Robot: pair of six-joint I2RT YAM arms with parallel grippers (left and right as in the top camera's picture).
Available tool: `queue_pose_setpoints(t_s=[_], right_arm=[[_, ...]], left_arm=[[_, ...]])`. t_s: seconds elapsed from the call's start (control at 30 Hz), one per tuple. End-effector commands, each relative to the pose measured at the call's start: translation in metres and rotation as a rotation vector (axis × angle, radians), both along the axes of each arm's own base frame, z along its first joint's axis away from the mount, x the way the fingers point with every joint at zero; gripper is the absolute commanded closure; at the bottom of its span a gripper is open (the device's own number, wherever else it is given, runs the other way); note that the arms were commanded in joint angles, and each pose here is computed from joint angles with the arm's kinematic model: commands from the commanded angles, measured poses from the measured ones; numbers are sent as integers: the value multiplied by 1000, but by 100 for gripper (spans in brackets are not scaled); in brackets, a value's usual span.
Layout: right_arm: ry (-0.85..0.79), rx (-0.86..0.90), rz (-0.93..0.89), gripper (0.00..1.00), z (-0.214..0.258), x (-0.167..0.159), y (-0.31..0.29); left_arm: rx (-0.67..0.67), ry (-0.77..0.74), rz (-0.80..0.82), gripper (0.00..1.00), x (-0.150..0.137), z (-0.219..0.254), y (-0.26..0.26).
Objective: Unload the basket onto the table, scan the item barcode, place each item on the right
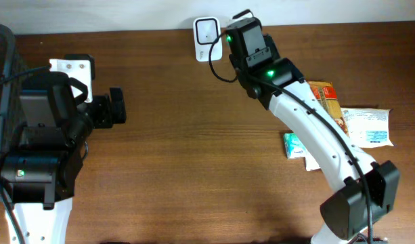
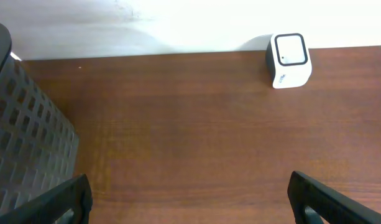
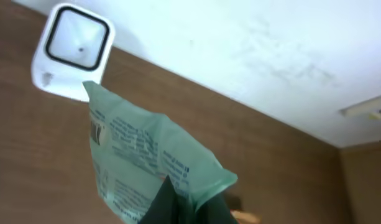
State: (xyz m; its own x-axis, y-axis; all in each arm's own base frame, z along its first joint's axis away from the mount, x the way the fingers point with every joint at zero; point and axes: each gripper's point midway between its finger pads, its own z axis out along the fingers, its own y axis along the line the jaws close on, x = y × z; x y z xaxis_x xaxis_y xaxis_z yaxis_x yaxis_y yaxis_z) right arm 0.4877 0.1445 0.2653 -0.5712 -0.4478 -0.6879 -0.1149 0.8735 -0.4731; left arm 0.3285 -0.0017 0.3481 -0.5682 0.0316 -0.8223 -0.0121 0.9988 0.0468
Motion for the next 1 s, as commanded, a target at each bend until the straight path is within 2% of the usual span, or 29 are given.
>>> queue_pose_setpoints(t_s=[0.0, 0.17, 0.3, 0.43, 0.57, 0.87, 0.97], right_arm=[[-74, -170, -5, 96, 6, 23, -3], [-224, -324, 116, 96, 10, 71, 24], [-388, -581, 323, 96, -13, 121, 68], [-567, -724, 362, 96, -31, 143, 85], [-571, -773, 439, 96, -61, 149, 96], [-572, -773, 440, 96, -61, 148, 97], [-596, -746, 427, 96, -47, 146, 97]], left_arm=[[13, -13, 1, 1, -1, 5, 2], [14, -13, 1, 1, -1, 5, 2], [14, -13, 1, 1, -1, 5, 2], [14, -13, 1, 1, -1, 5, 2], [13, -13, 1, 1, -1, 5, 2], [14, -13, 1, 1, -1, 5, 2], [13, -13, 1, 1, -1, 5, 2]])
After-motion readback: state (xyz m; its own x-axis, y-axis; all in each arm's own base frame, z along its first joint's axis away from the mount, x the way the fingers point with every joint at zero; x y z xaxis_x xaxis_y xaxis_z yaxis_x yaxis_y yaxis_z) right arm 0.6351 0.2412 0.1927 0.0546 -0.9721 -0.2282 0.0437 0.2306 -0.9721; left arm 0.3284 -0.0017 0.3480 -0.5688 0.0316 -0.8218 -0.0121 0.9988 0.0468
